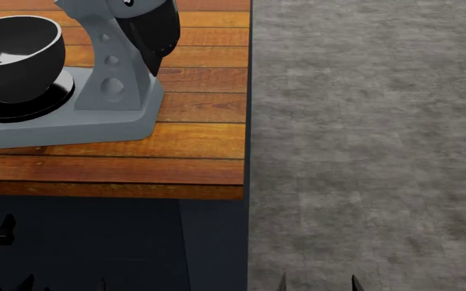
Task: Close the stand mixer head.
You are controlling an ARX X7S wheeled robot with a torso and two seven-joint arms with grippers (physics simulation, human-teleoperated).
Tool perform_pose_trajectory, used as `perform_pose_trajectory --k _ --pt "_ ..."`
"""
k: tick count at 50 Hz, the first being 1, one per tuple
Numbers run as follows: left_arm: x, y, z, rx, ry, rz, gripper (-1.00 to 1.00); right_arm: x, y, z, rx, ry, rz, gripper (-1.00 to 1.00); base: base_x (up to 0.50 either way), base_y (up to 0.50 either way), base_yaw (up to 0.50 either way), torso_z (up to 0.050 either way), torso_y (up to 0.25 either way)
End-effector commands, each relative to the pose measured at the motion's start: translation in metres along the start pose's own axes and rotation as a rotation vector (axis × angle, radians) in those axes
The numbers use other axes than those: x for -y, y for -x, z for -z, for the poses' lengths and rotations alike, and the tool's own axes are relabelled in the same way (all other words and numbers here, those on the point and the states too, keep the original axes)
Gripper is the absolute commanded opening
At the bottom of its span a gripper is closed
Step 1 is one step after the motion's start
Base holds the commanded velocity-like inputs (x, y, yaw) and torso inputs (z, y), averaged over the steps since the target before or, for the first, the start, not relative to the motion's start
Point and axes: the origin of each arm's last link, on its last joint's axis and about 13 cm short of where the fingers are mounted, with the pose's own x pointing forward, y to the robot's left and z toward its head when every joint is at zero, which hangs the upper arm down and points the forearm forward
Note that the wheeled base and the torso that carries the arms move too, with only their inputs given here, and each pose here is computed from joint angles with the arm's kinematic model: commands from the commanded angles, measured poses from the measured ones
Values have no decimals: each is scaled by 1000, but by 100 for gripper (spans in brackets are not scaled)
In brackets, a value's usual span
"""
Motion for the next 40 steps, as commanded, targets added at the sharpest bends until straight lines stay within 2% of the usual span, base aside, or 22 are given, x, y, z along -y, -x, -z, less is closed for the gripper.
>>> perform_pose_trajectory --k 1,2,3,4,5,6,9,12,13,15,17,21,27,40 --pt "-3 9 -61 62 51 44 100 7 -10 -49 72 39 42 100 0 0 0 0 0" --pt "-3 11 -76 84 59 47 100 11 -12 -57 92 28 59 100 0 0 0 0 0" --pt "-4 13 -106 138 48 40 100 16 -13 -76 110 19 73 100 0 0 0 0 0" --pt "-5 15 -111 103 47 41 100 16 -13 -82 113 18 71 100 0 0 0 0 0" --pt "-5 17 -125 129 64 45 100 18 -12 -90 128 11 77 100 0 0 0 0 0" --pt "-6 20 -146 162 -2 45 100 19 -10 -111 158 4 81 100 0 0 0 0 0" --pt "-8 24 -169 178 -36 55 100 18 -8 -146 195 6 66 100 0 0 0 0 0" --pt "-11 30 -186 185 -20 52 100 18 -1 -172 220 25 49 100 0 0 0 0 0" --pt "-12 33 -191 201 27 56 100 18 4 -177 223 26 47 100 0 0 0 0 0" --pt "-12 36 -189 182 -3 66 100 17 11 -178 217 33 45 100 0 0 0 0 0" --pt "-12 37 -188 182 -36 79 100 13 3 -170 187 33 31 100 0 0 0 0 0" --pt "-13 39 -187 216 -35 106 100 12 1 -174 197 44 26 100 0 0 0 18 0" --pt "-18 38 -186 224 4 76 100 18 4 -176 205 57 65 100 0 0 0 50 0" --pt "-27 34 -178 191 -4 46 100 23 8 -179 187 50 79 100 0 0 0 50 0"
